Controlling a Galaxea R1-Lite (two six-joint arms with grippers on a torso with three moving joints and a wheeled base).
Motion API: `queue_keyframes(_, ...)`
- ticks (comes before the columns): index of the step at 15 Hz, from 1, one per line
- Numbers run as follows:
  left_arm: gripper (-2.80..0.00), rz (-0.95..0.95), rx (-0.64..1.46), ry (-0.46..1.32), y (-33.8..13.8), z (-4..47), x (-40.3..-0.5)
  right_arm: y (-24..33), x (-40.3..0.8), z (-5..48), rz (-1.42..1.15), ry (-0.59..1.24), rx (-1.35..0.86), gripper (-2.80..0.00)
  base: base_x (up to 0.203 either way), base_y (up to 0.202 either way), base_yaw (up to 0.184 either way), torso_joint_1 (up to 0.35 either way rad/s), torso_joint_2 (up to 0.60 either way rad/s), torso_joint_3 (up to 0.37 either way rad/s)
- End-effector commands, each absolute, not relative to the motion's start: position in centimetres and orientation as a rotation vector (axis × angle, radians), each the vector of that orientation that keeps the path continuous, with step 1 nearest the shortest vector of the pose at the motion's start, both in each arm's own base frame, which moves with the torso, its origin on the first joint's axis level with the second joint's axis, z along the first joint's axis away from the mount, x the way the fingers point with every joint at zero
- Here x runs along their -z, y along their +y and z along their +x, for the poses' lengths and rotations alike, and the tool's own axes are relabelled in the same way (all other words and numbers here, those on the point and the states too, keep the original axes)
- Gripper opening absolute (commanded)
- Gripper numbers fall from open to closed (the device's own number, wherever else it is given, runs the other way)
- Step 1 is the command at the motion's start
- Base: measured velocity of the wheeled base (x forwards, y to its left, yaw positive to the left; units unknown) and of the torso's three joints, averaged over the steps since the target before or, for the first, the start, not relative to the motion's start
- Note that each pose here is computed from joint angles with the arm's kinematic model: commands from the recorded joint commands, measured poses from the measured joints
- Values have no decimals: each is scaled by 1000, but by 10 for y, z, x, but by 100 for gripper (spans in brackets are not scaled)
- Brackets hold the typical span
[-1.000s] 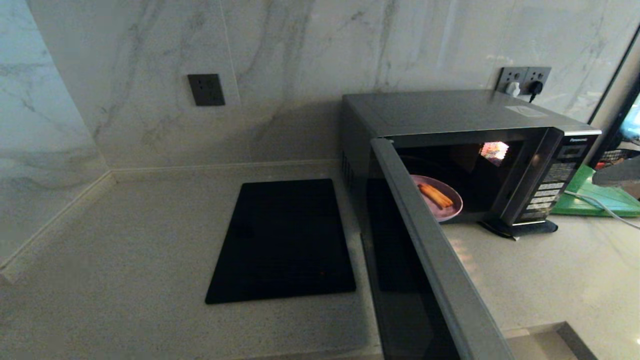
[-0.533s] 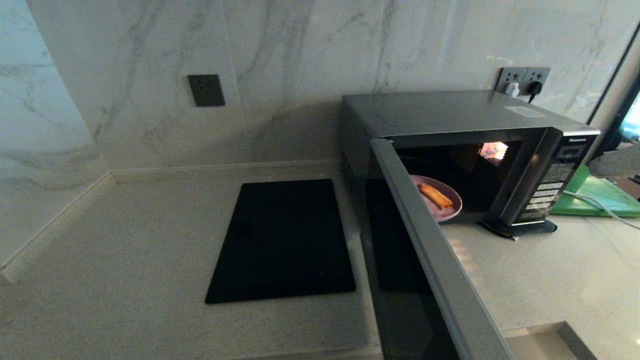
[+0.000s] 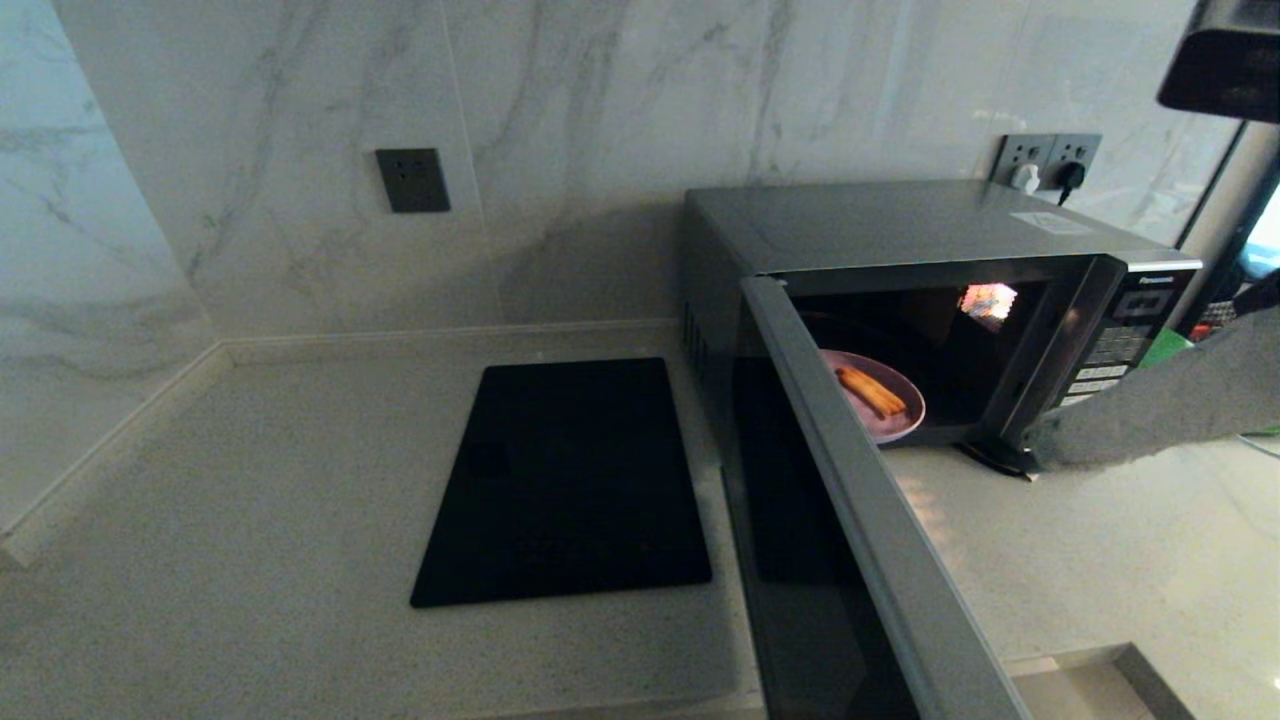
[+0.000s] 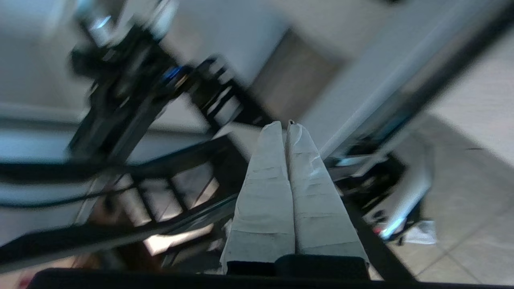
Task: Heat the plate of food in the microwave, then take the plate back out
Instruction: Close the microwave oven
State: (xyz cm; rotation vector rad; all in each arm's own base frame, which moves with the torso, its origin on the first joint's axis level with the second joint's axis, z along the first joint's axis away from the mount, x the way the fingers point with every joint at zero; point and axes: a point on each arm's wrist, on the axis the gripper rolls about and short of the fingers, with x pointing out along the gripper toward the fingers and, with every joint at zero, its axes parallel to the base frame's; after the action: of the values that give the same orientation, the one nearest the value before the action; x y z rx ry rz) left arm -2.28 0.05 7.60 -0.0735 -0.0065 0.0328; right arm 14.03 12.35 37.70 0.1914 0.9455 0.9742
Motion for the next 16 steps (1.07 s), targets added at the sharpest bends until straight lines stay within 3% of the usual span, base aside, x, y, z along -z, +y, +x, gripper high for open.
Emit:
queue_keyframes(1, -280, -74, -34, -6, 1, -23, -76, 145, -366, 145, 155, 1023, -1029, -280, 0, 0, 0, 0, 0, 0)
queue_keyframes(8, -280, -74, -34, -6, 1, -23, -76, 185, -335, 155, 100, 1256, -1010, -280, 0, 0, 0, 0, 0, 0)
queue_keyframes(16, -280, -74, -34, -7, 1, -23, -76, 187, -329, 159, 102, 1291, -920, -280, 0, 0, 0, 0, 0, 0)
